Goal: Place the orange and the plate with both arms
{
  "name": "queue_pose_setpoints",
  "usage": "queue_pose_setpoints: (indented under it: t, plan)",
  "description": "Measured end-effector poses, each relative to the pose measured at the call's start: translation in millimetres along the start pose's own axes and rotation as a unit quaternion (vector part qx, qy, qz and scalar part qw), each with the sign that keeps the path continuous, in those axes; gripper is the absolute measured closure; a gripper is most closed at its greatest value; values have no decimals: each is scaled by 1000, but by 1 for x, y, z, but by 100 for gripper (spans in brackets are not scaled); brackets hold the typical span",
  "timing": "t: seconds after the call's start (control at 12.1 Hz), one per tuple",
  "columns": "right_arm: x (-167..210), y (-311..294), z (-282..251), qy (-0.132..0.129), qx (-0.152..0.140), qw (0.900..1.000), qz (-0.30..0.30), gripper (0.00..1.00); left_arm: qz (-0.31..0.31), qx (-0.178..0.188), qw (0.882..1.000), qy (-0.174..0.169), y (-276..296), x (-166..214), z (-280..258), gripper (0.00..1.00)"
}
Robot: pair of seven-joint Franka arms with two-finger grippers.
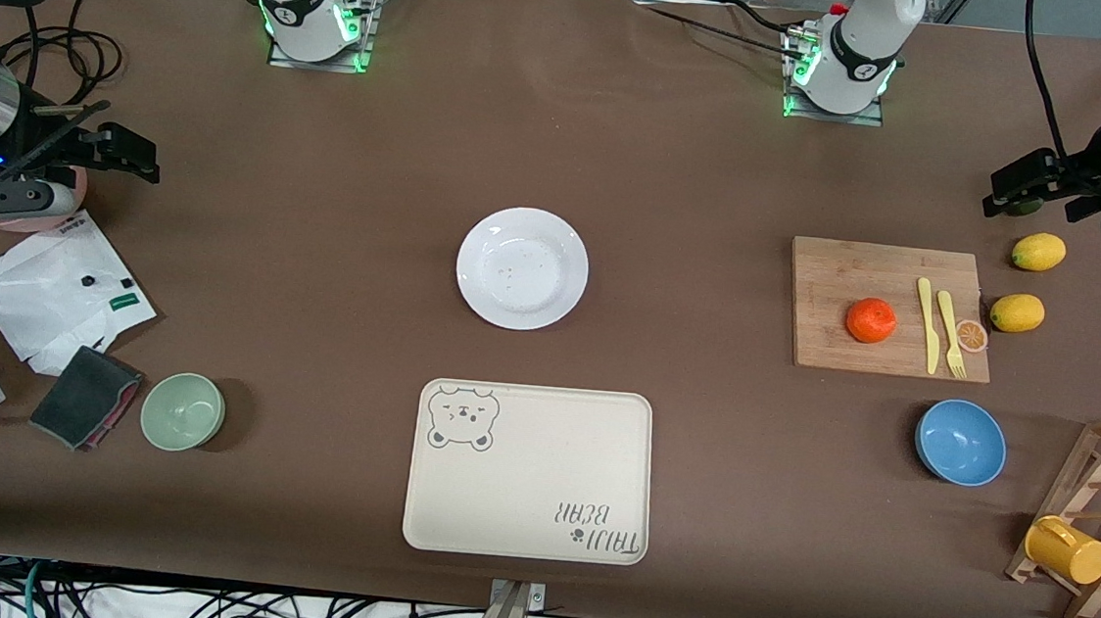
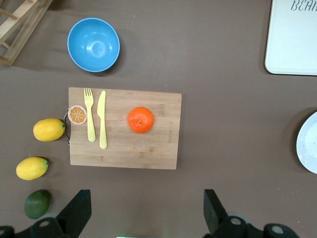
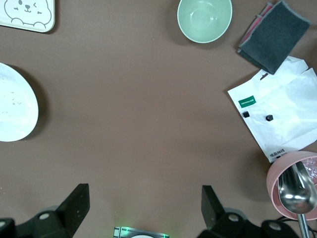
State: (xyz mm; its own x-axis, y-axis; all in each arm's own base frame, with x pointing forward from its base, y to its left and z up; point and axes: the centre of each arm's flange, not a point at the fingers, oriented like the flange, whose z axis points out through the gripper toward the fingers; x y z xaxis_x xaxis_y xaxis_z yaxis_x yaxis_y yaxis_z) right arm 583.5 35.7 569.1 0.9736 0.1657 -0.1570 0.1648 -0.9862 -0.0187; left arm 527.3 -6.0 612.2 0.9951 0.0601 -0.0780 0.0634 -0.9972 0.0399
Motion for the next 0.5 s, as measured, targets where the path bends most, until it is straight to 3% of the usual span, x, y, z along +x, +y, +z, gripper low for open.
queue_pose_setpoints:
  t: [0.5]
  plan:
    - [0,-3,0,0,0,1000,-2,0,-4,0,1000,-2,-5,1,1,0]
